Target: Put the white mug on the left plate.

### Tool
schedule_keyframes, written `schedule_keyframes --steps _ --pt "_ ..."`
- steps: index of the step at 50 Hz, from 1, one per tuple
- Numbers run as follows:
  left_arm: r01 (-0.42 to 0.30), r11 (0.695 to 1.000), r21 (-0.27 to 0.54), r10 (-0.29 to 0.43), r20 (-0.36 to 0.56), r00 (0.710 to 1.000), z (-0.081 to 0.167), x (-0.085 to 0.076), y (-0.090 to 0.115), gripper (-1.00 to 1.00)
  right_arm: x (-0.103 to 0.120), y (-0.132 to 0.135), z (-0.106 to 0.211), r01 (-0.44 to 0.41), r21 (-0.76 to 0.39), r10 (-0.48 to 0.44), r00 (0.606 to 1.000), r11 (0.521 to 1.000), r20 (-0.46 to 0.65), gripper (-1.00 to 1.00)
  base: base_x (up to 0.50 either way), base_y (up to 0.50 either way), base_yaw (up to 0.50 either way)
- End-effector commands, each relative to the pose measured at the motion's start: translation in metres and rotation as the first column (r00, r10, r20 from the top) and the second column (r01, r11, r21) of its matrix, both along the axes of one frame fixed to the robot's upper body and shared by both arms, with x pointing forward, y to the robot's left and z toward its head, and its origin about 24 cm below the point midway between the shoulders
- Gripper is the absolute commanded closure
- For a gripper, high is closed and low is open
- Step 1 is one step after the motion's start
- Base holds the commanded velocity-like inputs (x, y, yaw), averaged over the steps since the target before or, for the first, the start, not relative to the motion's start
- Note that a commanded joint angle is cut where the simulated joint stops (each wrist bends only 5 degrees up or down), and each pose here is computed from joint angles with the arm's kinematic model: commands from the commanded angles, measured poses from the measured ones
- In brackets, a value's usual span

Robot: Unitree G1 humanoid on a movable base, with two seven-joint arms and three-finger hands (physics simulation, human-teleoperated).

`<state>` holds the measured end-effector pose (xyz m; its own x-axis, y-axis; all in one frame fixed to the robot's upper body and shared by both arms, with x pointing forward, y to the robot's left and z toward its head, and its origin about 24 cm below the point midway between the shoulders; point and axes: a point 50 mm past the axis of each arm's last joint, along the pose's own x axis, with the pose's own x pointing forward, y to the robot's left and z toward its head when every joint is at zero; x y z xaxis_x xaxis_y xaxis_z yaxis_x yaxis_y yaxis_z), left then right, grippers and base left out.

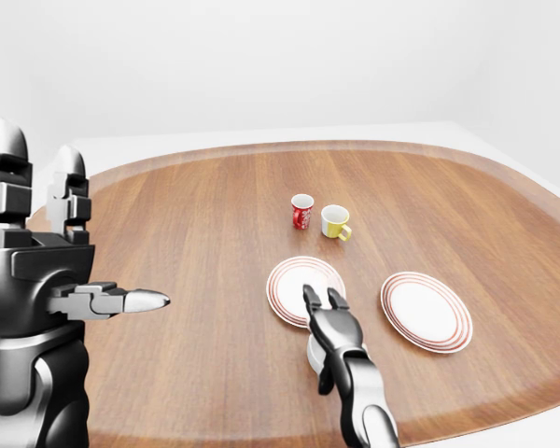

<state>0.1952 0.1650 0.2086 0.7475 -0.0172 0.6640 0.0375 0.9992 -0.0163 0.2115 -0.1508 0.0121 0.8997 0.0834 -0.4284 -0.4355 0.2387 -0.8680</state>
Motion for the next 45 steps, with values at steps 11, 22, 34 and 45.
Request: schedule_keyframes --steps 11,22,34,45 --pt "-0.001 1.0 0.0 0.001 -0.003 1.0 -0.001 0.0 0.0 -1.0 -0.003 0.001 -0.012 -0.009 0.013 0.01 0.997 1.0 -0.073 -1.0 0.0 0.0 0.0" --pt "-0.001 1.0 0.0 0.001 -0.004 1.0 -0.001 -0.001 0.0 -1.0 -0.004 0.0 -0.016 -0.006 0.02 0.007 0.996 1.0 -0.091 -1.0 0.0 0.0 0.0" --pt "-0.001 1.0 0.0 0.001 -0.005 1.0 -0.001 0.0 0.0 -1.0 -0.001 -0.002 -0.018 -0.004 0.026 0.007 0.995 1.0 -0.104 -1.0 0.0 0.0 0.0" --pt "0.0 1.0 -0.002 0.0 0.0 1.0 0.0 0.0 0.0 -1.0 -0.003 -0.003 -0.017 -0.003 0.041 0.008 0.993 0.999 -0.117 1.0 0.0 0.0 0.0"
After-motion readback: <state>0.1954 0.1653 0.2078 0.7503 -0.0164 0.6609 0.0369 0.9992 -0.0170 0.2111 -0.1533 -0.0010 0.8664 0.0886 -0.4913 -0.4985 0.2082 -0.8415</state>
